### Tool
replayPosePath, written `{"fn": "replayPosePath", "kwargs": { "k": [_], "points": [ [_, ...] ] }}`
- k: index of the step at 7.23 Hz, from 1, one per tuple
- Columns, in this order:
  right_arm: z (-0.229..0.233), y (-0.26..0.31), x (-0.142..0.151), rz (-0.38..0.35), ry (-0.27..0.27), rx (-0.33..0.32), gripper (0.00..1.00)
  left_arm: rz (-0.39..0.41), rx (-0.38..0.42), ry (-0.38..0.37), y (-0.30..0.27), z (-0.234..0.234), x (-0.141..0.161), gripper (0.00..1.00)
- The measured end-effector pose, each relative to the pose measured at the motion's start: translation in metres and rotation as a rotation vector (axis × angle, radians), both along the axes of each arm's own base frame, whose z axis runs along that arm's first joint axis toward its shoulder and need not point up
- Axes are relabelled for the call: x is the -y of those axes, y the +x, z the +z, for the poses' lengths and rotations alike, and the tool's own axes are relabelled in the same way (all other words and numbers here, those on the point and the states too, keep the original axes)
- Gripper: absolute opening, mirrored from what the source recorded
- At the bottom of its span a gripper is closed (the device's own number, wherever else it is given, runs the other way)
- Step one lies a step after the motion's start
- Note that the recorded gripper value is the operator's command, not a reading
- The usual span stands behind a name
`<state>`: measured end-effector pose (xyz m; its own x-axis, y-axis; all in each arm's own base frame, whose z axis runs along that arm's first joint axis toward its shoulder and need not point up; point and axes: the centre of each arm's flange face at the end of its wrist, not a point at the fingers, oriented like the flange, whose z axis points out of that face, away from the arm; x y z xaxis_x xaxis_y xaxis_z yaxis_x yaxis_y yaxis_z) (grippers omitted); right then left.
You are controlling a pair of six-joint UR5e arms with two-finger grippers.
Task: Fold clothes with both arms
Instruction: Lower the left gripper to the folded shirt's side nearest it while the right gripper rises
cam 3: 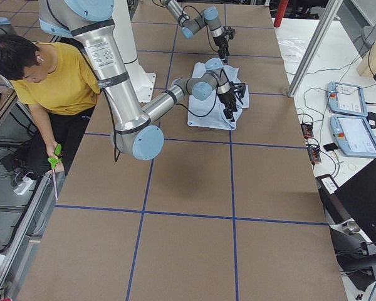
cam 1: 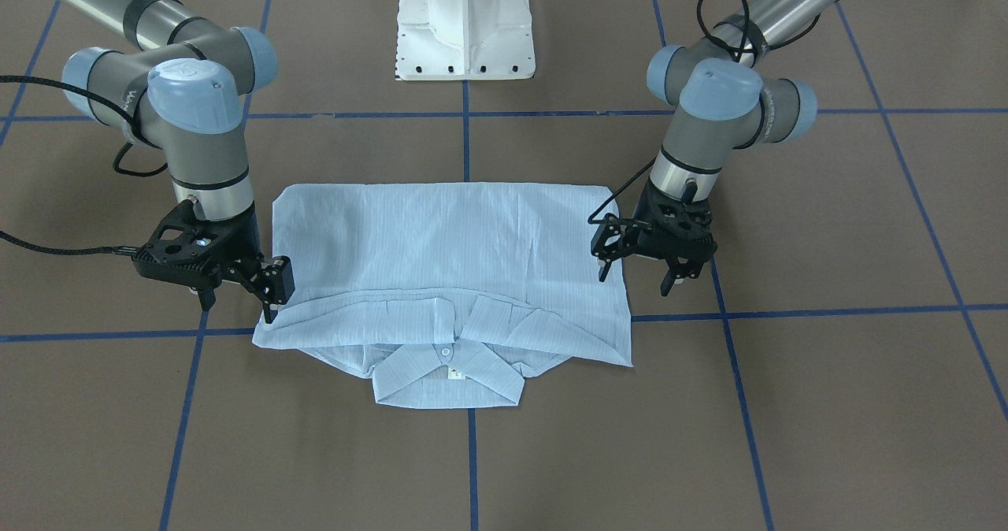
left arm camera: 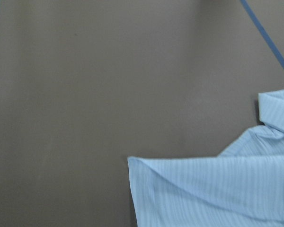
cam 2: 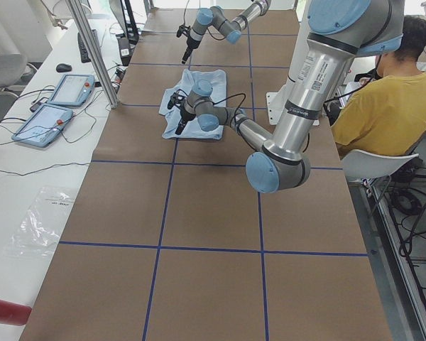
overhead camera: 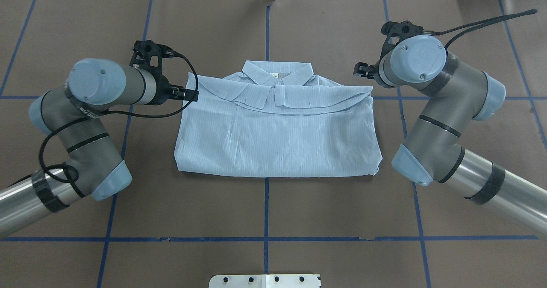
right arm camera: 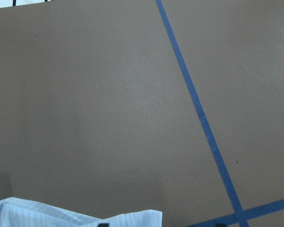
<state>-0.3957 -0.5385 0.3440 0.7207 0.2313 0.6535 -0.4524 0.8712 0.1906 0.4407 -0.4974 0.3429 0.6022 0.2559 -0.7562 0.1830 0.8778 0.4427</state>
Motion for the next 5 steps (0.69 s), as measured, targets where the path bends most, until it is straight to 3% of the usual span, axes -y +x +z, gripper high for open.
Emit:
{"fn": "replayPosePath", "kwargs": {
  "k": [2, 3, 4, 5],
  "points": [
    [-0.002, 0.005, -0.002, -0.009, 0.003, 0.008, 1.0, 0.06, -0.044, -0.057, 0.007, 0.014, -0.066, 1.0],
    [-0.002, 0.006, -0.003, -0.009, 0.005, 0.008, 1.0, 0.075, -0.054, -0.082, 0.019, 0.016, -0.092, 0.92],
    [-0.002, 0.006, -0.003, -0.008, 0.005, 0.007, 1.0, 0.078, -0.06, -0.102, 0.03, 0.018, -0.11, 0.76],
    [-0.001, 0.006, -0.003, -0.006, 0.005, 0.005, 1.0, 0.079, -0.064, -0.117, 0.039, 0.019, -0.122, 0.44]
  ]
}}
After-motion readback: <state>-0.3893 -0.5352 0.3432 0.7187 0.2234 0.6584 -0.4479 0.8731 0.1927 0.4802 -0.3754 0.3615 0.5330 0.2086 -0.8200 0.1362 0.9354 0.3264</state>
